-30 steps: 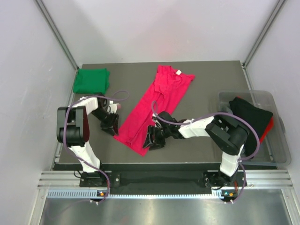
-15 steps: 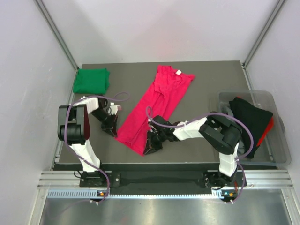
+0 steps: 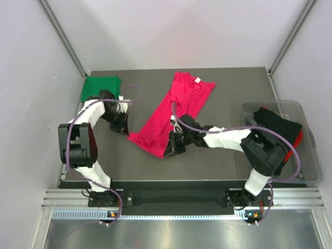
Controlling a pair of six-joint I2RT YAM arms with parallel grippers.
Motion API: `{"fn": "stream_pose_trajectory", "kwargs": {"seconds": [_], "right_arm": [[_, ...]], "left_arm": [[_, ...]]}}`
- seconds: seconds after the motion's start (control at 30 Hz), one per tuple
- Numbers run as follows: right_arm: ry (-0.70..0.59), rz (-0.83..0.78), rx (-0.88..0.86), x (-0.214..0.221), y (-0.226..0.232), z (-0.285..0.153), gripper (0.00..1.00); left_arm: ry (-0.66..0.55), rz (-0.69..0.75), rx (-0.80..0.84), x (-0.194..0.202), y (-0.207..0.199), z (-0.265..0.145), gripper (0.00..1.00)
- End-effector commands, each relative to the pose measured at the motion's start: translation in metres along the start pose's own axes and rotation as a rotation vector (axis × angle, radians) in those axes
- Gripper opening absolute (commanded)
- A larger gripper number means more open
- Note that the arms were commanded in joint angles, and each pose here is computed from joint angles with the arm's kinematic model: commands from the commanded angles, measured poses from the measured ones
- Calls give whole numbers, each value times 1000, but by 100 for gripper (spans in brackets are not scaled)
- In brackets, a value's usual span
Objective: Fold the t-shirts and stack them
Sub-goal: Fold the tshirt
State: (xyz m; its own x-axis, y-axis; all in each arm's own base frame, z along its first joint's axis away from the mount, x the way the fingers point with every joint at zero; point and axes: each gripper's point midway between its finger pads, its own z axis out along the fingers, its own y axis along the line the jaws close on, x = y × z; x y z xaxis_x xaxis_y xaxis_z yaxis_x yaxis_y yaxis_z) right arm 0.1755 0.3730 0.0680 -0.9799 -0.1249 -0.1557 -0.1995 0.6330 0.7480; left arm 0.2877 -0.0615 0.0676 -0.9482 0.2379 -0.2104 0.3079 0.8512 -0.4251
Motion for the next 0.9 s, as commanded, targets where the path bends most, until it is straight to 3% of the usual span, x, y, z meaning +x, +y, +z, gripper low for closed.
{"fn": "stream_pose_trajectory", "kwargs": {"seconds": [0.0,0.33,0.67,0.87], "right_arm": [[-93,-86,-63,-33,20,-29,0],[-280,-61,-109,-87,18,-89,0],[-373,-56,-69,-111,-4,-113,0],[-460,-40,-34,-131,-27,-136,0]], "left_arm": [[-158,77,-7,-42,-18,-41,0],[-249,97,14,-91,-31,-55,0],[-263,212,16,-179,-57,-7,0],[-327,264,-5,-222,-66,1,0]]}}
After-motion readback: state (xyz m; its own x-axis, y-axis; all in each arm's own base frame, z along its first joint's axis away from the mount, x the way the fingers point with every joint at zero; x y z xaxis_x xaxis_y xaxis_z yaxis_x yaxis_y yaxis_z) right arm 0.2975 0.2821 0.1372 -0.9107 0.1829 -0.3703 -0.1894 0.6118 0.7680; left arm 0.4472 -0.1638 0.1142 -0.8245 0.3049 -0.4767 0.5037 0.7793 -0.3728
